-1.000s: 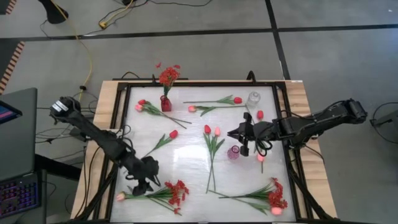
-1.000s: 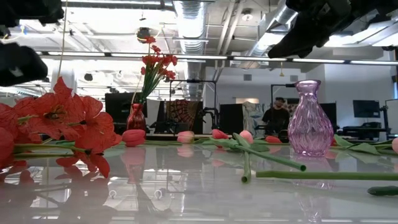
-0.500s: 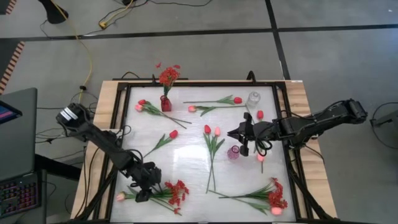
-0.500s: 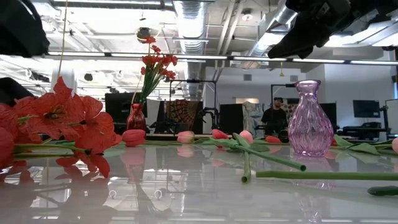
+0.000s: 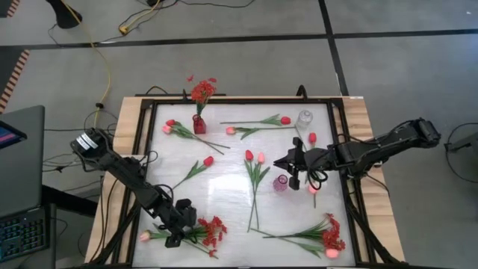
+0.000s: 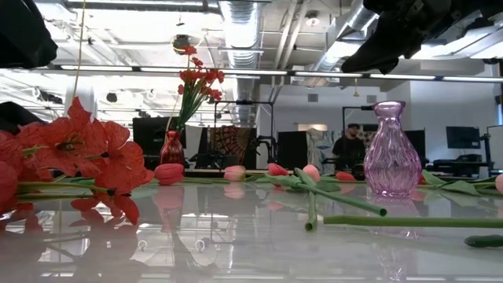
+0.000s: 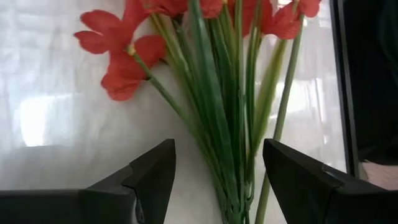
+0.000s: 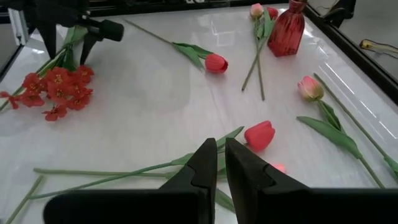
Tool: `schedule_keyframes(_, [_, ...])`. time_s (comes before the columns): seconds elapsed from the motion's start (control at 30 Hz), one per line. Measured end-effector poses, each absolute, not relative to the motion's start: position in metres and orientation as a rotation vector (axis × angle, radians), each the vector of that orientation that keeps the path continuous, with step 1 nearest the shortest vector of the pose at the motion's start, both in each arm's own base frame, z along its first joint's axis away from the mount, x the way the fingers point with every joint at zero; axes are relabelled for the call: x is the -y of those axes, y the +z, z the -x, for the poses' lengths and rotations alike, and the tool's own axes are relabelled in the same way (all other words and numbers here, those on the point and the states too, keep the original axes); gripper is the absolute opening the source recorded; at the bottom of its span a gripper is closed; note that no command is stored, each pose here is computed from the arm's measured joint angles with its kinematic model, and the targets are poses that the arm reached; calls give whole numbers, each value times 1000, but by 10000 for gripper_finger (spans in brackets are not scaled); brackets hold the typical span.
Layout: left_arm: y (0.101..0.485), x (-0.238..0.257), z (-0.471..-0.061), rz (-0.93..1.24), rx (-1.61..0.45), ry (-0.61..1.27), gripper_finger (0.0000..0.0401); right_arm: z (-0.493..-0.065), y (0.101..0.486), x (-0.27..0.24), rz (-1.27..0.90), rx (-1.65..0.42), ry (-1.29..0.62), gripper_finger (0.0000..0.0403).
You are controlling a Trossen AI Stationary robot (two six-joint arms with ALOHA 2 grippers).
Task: Sort flowers into vase by color
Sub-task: Put the orange flowers into the red flower vase
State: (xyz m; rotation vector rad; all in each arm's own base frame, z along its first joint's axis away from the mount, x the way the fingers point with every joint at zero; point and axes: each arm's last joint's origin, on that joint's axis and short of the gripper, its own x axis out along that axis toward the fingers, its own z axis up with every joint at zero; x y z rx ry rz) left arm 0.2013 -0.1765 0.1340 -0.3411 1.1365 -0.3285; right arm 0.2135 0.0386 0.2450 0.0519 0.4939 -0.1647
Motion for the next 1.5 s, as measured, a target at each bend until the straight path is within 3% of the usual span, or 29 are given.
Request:
schedule_keyframes(0.23, [133,173,-206,356,-1144,-351,190,-212,243,-41,-40,-518,-155,62])
schedule_keyframes(0.6, [134,160,-218,380,-1153,-429,14,-211,241,-41,-34,-536,-158,62])
schedule_keyframes(0.87, [149,149,-224,315,-1020,-379,2,-211,241,-41,-35,-536,-158,62])
schedule_keyframes(1.2, [211,131,-210,143,-633,-208,0,-211,241,-41,-38,-535,-159,62])
schedule_keyframes(1.5, [250,121,-187,78,-418,-114,0,-211,242,-41,-45,-531,-161,62])
